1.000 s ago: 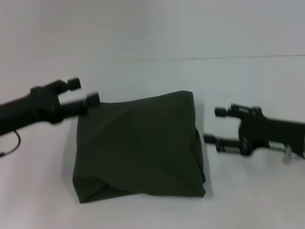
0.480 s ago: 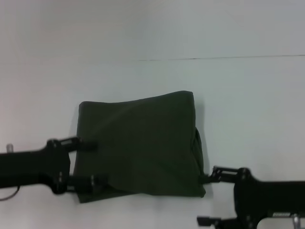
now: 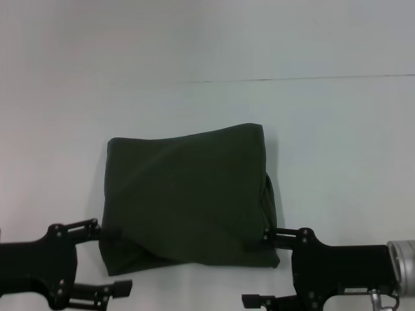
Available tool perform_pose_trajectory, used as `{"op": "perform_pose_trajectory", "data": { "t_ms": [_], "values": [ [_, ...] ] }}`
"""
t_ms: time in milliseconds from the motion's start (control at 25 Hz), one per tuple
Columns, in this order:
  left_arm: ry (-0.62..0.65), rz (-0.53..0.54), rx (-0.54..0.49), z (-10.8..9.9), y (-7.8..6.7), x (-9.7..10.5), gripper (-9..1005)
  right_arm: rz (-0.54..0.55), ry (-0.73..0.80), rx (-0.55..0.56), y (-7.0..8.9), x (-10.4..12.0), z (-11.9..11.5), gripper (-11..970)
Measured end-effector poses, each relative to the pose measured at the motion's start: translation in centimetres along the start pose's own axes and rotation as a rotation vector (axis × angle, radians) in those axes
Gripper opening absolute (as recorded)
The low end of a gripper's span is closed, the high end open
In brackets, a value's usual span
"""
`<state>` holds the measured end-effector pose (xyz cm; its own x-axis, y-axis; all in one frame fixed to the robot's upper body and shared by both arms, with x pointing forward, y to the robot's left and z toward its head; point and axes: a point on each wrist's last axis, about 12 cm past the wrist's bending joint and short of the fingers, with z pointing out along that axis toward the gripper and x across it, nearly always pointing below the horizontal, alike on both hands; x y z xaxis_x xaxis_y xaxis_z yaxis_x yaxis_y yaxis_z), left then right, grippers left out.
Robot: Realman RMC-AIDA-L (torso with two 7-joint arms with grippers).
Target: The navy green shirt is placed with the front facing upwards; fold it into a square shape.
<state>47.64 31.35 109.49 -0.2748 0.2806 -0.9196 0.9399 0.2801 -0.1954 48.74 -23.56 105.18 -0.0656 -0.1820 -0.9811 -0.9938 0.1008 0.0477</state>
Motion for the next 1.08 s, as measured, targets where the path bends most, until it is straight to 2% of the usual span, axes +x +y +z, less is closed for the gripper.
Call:
{"op": "perform_pose_trajectory", "data": {
  "t_ms": [360,1080],
  "values": [
    [-0.011,0.011,-0.02,-0.36,-0.62,0.94,934,0.004,0.005,-0.017,-0.44,-0.19,0.89,837],
    [-0.024,0.005,-0.021,-0.11,-0.55,0.92,934,0.013,0.017,-0.01,-0.43,0.1,1.02,837]
  ]
}}
